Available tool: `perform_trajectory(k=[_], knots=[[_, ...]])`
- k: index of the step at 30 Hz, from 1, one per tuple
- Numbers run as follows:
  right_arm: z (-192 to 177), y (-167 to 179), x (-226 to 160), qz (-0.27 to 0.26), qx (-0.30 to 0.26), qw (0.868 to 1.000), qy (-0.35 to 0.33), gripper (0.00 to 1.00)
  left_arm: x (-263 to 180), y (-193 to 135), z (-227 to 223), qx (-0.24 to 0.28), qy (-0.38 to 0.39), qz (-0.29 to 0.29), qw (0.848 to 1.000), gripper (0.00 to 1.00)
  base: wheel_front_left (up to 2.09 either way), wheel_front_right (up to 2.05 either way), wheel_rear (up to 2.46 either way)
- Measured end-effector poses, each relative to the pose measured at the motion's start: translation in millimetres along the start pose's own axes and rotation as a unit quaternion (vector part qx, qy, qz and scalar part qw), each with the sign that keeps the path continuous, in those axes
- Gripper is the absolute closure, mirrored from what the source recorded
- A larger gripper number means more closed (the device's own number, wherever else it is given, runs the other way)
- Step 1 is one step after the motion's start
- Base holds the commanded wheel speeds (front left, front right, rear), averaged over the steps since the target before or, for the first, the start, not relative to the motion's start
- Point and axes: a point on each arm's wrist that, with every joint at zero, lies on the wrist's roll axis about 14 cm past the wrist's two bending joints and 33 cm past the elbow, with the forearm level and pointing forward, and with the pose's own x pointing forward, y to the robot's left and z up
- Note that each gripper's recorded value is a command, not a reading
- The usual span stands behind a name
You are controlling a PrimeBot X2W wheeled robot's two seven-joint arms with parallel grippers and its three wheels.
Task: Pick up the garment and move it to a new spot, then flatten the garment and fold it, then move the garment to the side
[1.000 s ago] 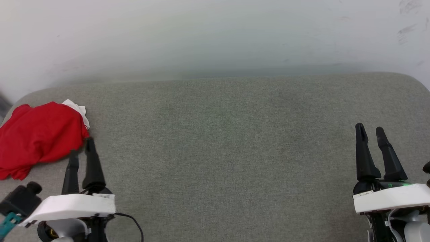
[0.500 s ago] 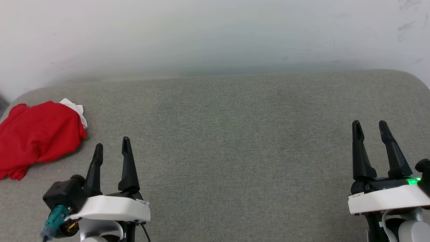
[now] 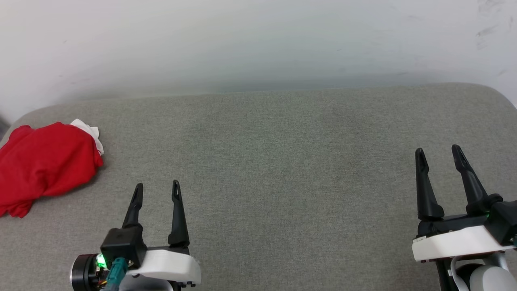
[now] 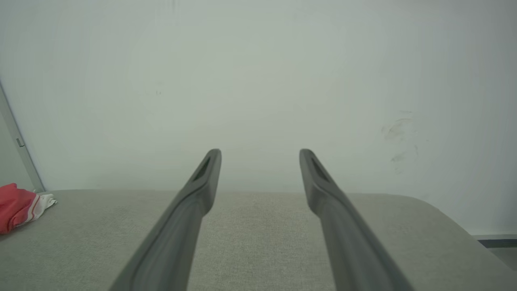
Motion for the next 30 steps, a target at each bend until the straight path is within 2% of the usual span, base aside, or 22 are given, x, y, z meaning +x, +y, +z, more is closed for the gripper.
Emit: perform_trajectory(k=[7,11,19,26,30], knots=[[-2,2,-2,0.006,-0.037,0.999,0.002,0.00,-4,-4,-6,0.030,0.000,-0.004,1.000,0.00,0.00,0.00,0.00],[-1,4,-2,0.012,-0.054,0.998,-0.001,0.00,-4,-9,-3,0.021,-0.006,-0.014,1.000,0.00,0.00,0.00,0.00],[1,-1,-3,0.001,-0.032,0.999,-0.010,0.00,-1,-5,5,-0.034,-0.020,-0.019,0.999,0.00,0.00,0.00,0.00],[-8,-3,-7,-0.003,-0.018,1.000,0.001,0.00,-4,-1,4,-0.049,-0.028,-0.032,0.998,0.00,0.00,0.00,0.00],[-14,-5,-9,-0.006,-0.013,1.000,0.007,0.00,-5,0,-2,-0.041,-0.024,-0.046,0.998,0.00,0.00,0.00,0.00]])
